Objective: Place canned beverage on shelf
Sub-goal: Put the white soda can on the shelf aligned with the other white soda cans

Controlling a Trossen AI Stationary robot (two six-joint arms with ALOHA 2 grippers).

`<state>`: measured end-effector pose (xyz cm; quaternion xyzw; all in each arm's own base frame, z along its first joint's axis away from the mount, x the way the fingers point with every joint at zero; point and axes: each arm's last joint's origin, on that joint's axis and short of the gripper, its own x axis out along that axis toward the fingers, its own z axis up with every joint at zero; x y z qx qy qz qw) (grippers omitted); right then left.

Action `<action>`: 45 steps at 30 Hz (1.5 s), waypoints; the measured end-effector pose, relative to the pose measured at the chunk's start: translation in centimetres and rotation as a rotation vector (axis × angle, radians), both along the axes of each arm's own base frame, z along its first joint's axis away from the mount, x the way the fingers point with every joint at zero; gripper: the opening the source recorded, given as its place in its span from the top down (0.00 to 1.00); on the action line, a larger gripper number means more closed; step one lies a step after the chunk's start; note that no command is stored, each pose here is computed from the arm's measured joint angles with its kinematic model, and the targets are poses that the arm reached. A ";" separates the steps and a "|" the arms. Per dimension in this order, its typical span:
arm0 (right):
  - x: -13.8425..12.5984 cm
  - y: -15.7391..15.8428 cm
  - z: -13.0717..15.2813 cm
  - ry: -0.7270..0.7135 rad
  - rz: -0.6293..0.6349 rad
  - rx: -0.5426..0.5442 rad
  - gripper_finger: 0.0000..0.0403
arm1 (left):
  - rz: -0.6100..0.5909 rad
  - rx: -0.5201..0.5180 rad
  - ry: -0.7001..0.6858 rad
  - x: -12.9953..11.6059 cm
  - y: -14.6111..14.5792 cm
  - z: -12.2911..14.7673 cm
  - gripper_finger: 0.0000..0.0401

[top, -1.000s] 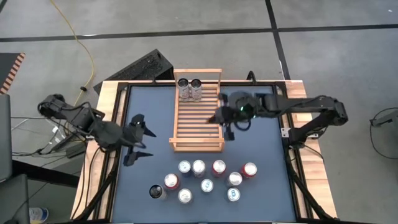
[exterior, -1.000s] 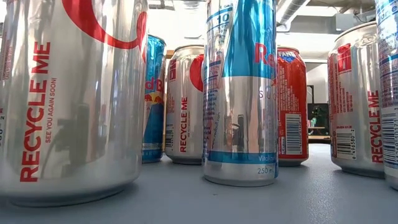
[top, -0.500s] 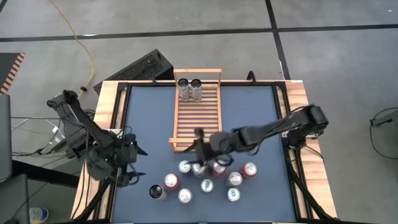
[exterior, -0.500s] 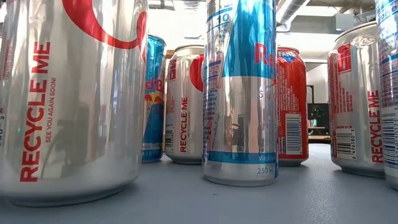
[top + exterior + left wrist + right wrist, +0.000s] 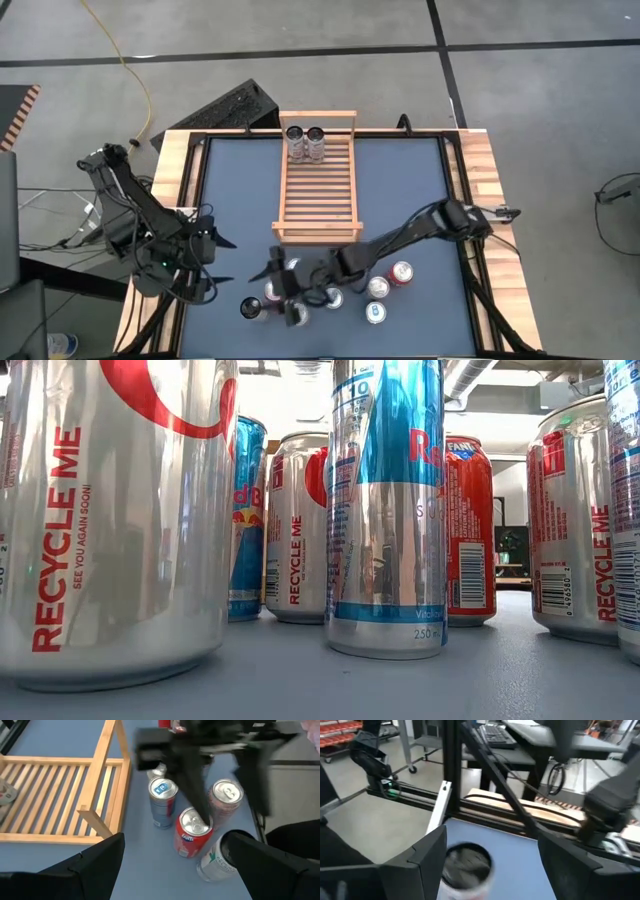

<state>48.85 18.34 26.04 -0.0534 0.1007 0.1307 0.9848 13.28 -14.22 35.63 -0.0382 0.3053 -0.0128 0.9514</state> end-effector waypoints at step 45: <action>3.6 3.2 -3.7 0.252 -0.210 0.031 0.55 | 0.004 0.039 -0.036 -1.4 -0.1 0.1 0.15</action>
